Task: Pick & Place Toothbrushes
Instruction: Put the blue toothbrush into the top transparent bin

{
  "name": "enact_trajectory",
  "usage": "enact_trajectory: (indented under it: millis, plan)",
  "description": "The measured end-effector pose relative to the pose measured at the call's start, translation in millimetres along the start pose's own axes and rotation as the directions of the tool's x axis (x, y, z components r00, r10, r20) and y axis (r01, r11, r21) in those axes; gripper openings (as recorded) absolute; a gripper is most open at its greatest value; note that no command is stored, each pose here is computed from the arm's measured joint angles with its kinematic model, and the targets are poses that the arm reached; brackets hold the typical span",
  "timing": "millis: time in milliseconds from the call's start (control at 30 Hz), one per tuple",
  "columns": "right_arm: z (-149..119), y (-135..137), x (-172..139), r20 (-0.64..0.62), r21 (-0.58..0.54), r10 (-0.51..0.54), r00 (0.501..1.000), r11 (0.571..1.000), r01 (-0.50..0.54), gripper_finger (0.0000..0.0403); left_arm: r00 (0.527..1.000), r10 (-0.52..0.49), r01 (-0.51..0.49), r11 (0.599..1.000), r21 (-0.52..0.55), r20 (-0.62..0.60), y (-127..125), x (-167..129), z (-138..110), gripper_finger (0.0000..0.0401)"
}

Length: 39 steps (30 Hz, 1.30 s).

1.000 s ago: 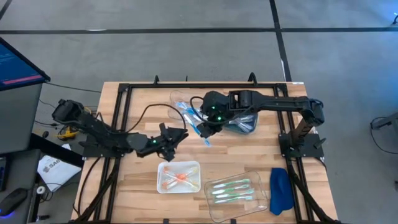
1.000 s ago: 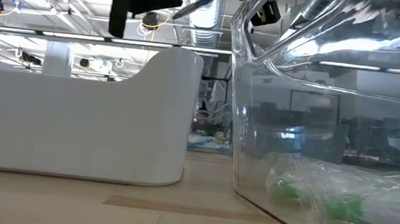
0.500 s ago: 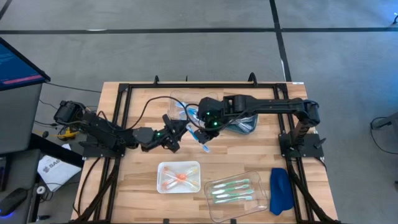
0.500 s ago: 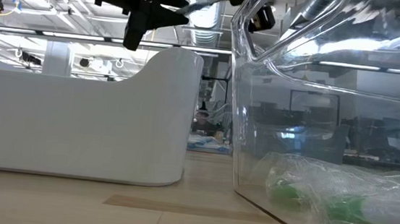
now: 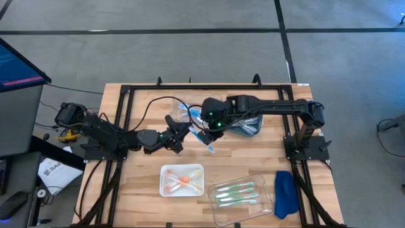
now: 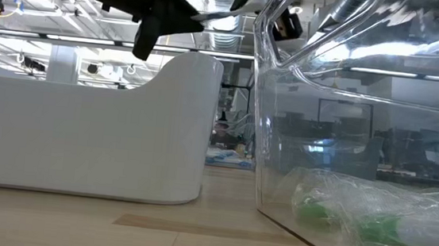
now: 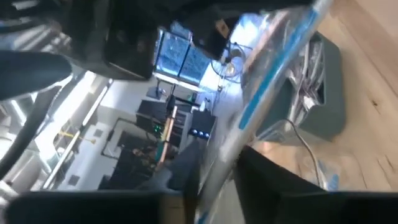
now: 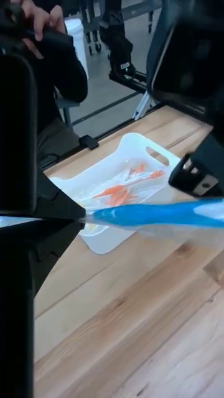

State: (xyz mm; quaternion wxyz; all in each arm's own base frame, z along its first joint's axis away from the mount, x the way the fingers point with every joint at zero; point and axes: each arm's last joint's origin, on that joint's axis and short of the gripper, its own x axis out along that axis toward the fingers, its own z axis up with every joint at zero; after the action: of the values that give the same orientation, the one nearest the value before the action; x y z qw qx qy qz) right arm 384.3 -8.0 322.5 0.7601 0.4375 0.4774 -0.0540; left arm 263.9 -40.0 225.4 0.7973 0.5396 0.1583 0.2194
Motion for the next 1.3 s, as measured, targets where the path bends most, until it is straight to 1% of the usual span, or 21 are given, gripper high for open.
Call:
enact_trajectory:
  millis: [133, 167, 300, 367, 467, 567, 633, 700, 800, 867, 967, 1067, 1167, 1233, 1300]
  plan:
    - [1, 2, -2, 0.015, -0.022, 0.022, 1.0, 1.0, -0.021, 0.0, 0.998, -0.03, 0.031, 0.999, 0.024, -0.046, -6, 0, -4, 0.0025]
    - [2, 3, -3, 0.025, -0.032, 0.032, 0.999, 0.999, -0.031, 0.0, 0.998, -0.038, 0.04, 0.999, 0.03, -0.051, -7, -1, -4, 0.0018]
    - [4, 7, -8, 0.062, -0.09, 0.065, 0.996, 0.994, -0.059, 0.0004, 0.997, -0.037, 0.039, 0.999, 0.023, -0.064, -7, -1, -5, 0.0018]
    - [5, 9, -14, 0.088, -0.131, 0.061, 0.994, 0.99, -0.049, 0.0014, 0.997, -0.038, 0.04, 0.999, 0.02, -0.067, -7, -1, -5, 0.0018]
    - [9, 19, -28, 0.155, -0.207, 0.078, 0.985, 0.977, -0.045, 0.0041, 0.998, -0.029, 0.028, 0.999, -0.014, -0.06, -5, -1, -3, 0.0018]
    - [14, 30, -48, 0.226, -0.297, 0.098, 0.969, 0.955, -0.028, 0.0076, 0.997, -0.042, 0.041, 0.999, -0.011, -0.061, -7, -1, -4, 0.0018]
    - [17, 41, -64, 0.302, -0.372, 0.121, 0.946, 0.928, 0.0, 0.0103, 0.997, -0.04, 0.038, 0.999, -0.035, -0.059, -6, -1, -3, 0.0018]
    - [19, 50, -81, 0.392, -0.431, 0.113, 0.913, 0.899, 0.074, 0.0133, 0.997, -0.044, 0.041, 0.998, -0.044, -0.06, -7, -1, -4, 0.0018]
    - [19, 59, -107, 0.503, -0.477, 0.078, 0.86, 0.856, 0.201, 0.0177, 0.998, -0.049, 0.045, 0.996, -0.072, -0.05, -6, -1, -3, 0.0018]
    - [16, 63, -119, 0.544, -0.506, 0.061, 0.837, 0.82, 0.269, 0.0205, 0.998, -0.057, 0.054, 0.992, -0.118, -0.024, -4, -2, -3, 0.0018]
    - [8, 68, -129, 0.587, -0.534, 0.032, 0.809, 0.766, 0.358, 0.0239, 0.996, -0.075, 0.085, 0.974, -0.211, 0.056, 3, -6, -1, 0.0018]
    - [-1, 76, -132, 0.63, -0.553, 0.021, 0.777, 0.713, 0.43, 0.0254, 0.978, -0.112, 0.161, 0.939, -0.303, 0.174, 10, -10, 1, 0.0018]
    - [-13, 81, -130, 0.644, -0.58, -0.015, 0.765, 0.643, 0.501, 0.0254, 0.943, -0.137, 0.254, 0.886, -0.388, 0.303, 20, -15, 2, 0.0018]
    - [-18, 84, -125, 0.659, -0.584, -0.029, 0.752, 0.611, 0.535, 0.0254, 0.919, -0.143, 0.305, 0.847, -0.435, 0.367, 27, -17, 1, 0.0018]
    - [-24, 84, -120, 0.662, -0.586, -0.046, 0.748, 0.59, 0.555, 0.0254, 0.895, -0.137, 0.348, 0.81, -0.473, 0.424, 34, -20, -1, 0.0018]
